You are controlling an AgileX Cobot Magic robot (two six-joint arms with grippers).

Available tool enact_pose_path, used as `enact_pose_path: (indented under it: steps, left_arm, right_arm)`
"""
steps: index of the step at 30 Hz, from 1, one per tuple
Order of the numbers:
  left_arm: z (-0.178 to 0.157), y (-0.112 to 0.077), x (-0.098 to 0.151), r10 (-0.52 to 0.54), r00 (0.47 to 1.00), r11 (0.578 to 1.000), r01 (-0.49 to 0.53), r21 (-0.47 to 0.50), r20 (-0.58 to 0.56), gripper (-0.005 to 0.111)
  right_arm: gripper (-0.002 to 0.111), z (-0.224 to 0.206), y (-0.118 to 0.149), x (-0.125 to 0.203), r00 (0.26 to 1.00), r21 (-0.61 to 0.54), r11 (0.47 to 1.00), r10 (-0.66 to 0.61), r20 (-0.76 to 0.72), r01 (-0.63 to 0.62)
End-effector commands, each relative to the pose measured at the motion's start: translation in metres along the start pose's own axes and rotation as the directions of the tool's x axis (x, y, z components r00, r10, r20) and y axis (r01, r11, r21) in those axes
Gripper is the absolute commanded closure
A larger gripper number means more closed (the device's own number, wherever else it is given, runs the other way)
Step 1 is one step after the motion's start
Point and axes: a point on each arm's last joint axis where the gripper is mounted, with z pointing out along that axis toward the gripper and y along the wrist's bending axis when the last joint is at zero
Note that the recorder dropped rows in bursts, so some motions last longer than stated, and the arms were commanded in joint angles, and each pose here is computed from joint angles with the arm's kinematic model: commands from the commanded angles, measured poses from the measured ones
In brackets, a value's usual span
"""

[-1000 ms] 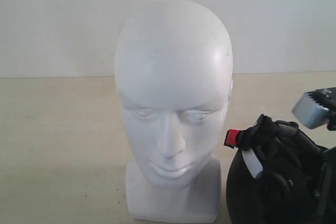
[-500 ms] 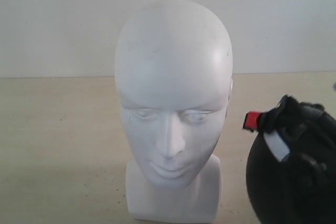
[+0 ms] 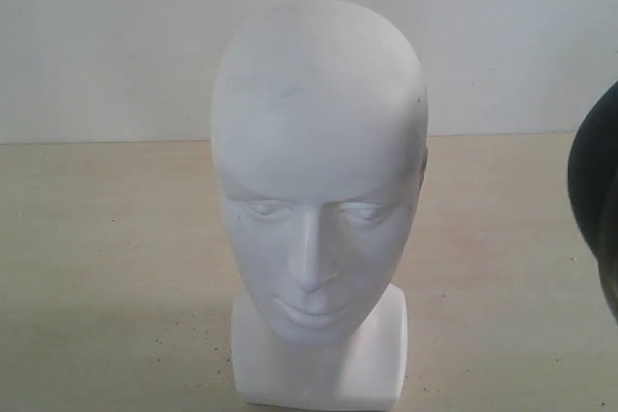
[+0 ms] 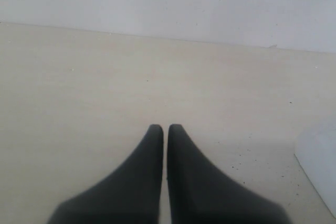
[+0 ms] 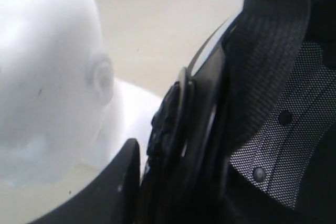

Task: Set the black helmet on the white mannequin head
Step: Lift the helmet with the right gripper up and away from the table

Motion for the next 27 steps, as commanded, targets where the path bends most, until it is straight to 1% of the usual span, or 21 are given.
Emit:
enact_pose_path:
  steps: [1,3,5,7,8,9,10,13,19,20,21,27]
  left_arm:
    - [0.000,0.000,0.001,0.006,1.000,1.000,-0.006,0.005,0.000,0.102]
    - [0.000,0.000,0.001,0.006,1.000,1.000,-0.006,0.005,0.000,0.102]
    - [0.000,0.000,0.001,0.006,1.000,1.000,-0.006,0.005,0.000,0.102]
    - [0.000,0.000,0.001,0.006,1.000,1.000,-0.006,0.005,0.000,0.102]
    - [0.000,0.000,0.001,0.006,1.000,1.000,-0.006,0.005,0.000,0.102]
    - [0.000,0.000,0.001,0.006,1.000,1.000,-0.006,0.005,0.000,0.102]
    - [0.000,0.000,0.001,0.006,1.000,1.000,-0.006,0.005,0.000,0.102]
    - [0.000,0.000,0.001,0.006,1.000,1.000,-0.006,0.005,0.000,0.102]
    - [0.000,0.000,0.001,0.006,1.000,1.000,-0.006,0.005,0.000,0.102]
    - [0.000,0.000,0.001,0.006,1.000,1.000,-0.006,0.005,0.000,0.102]
    - [0.000,0.000,0.001,0.006,1.000,1.000,-0.006,0.005,0.000,0.102]
    - [0.000,0.000,0.001,0.006,1.000,1.000,-0.006,0.005,0.000,0.102]
  right_arm:
    - [0.109,-0.019,0.001,-0.026,0.964,0.030,0.997,0.063,0.259,-0.073]
    - [0.109,-0.027,0.003,-0.035,0.930,0.032,0.993,0.095,0.355,-0.114]
    - [0.109,-0.033,0.004,-0.043,0.885,0.006,0.984,0.156,0.439,-0.177]
    - [0.109,-0.037,0.008,-0.050,0.830,-0.055,0.976,0.208,0.518,-0.210]
    - [0.109,-0.040,0.011,-0.054,0.796,-0.110,0.967,0.252,0.550,-0.231]
    - [0.109,-0.043,0.014,-0.057,0.763,-0.161,0.960,0.279,0.583,-0.228]
    - [0.109,-0.046,0.018,-0.061,0.736,-0.190,0.961,0.276,0.618,-0.201]
    - [0.109,-0.055,0.025,-0.069,0.641,-0.299,0.938,0.339,0.688,-0.175]
    - [0.109,-0.070,0.030,-0.079,0.503,-0.461,0.877,0.461,0.731,-0.133]
    - [0.109,-0.073,0.031,-0.081,0.495,-0.439,0.893,0.426,0.758,-0.096]
    - [0.109,-0.076,0.032,-0.082,0.487,-0.443,0.892,0.427,0.762,-0.089]
    - [0.109,-0.093,0.041,-0.090,0.485,-0.501,0.865,0.445,0.753,-0.015]
